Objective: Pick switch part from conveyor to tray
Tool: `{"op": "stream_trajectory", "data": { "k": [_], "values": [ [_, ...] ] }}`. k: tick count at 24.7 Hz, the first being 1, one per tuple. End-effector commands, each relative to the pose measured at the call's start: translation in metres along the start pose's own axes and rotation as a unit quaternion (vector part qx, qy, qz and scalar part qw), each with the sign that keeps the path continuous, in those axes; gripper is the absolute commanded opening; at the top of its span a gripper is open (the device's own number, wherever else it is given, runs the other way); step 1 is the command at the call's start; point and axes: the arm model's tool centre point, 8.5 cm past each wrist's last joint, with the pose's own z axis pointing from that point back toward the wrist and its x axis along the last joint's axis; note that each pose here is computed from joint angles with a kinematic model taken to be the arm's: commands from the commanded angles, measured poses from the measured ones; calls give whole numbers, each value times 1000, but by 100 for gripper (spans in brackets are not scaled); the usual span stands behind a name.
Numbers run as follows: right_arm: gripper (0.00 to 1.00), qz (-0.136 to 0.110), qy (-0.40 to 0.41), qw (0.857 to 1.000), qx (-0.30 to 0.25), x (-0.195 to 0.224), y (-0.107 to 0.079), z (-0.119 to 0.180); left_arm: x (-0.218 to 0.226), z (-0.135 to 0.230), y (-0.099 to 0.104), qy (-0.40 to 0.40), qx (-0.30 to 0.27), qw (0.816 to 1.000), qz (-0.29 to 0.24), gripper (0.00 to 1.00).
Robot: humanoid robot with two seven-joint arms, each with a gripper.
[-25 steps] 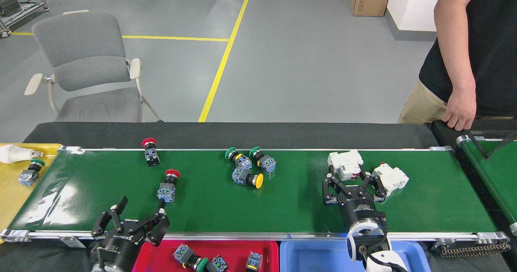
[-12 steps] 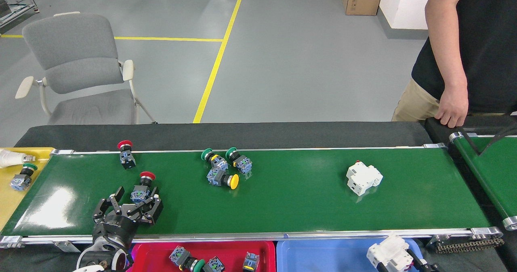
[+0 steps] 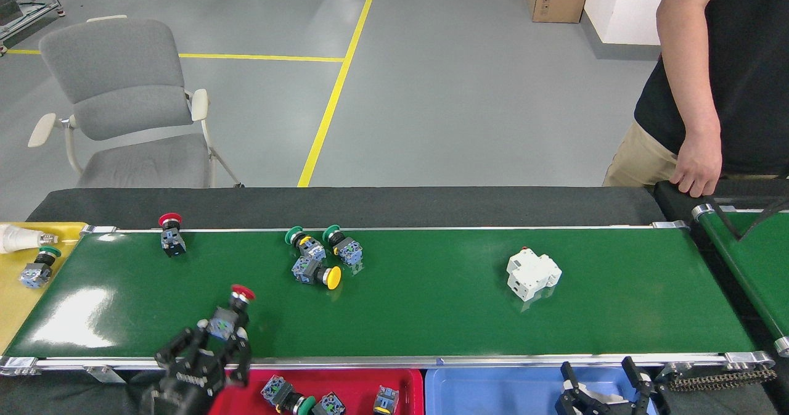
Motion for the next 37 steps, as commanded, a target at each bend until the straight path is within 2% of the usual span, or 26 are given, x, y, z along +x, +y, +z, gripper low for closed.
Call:
{"op": "stream_trajectory", "data": {
  "k": [1,2,3,7,8,10,13,15,18,23,26,28,29,30,31,32,33,35,37],
  "values": [
    [99,17,-16,1000,8,13,-8,-21,34,4,4,-48,14,999,16,64],
    [99,24,-24,999,18,21,-9,-34,41,3,2,-39,13,999,24,88],
    [99,23,-31,999,23,34,-12,-52,40,0,3,-13,16,999,27,100],
    [99,33,-47,998,33,67,-13,-97,26,-4,8,27,25,999,21,100],
    [99,35,-50,997,43,75,-7,-104,14,-1,9,46,25,998,17,100],
    [99,38,-48,997,53,82,-1,-111,-19,7,11,118,28,992,13,100],
    [99,36,-45,997,54,86,-1,-116,-71,21,21,226,47,973,14,100],
    [99,33,-46,997,58,89,1,-120,-93,35,22,252,52,966,18,100],
    [99,33,-46,997,60,92,0,-134,-103,40,23,257,52,965,12,100],
    [99,31,-48,997,59,101,-10,-163,-107,25,38,253,68,965,7,100],
    [99,26,-52,996,73,114,-9,-185,-111,5,42,254,44,966,22,100],
    [99,22,-47,995,89,127,-7,-203,-104,-27,50,239,24,970,36,100],
    [96,29,-36,995,94,126,-8,-211,-105,-42,59,243,26,969,38,100],
    [87,36,-31,994,99,127,-8,-216,-107,-52,64,246,30,968,38,100],
    [67,49,-33,993,103,132,-5,-218,-108,-66,68,248,29,968,35,100],
    [40,62,-42,991,108,140,-3,-220,-108,-80,71,250,25,967,30,100],
    [28,70,-46,990,112,143,-1,-221,-112,-88,70,255,19,966,28,100],
    [13,68,-49,990,112,143,-1,-222,-116,-99,68,257,10,966,30,100],
    [7,56,-52,991,105,146,-3,-222,-119,-103,67,256,7,966,31,100]
  ]
}}
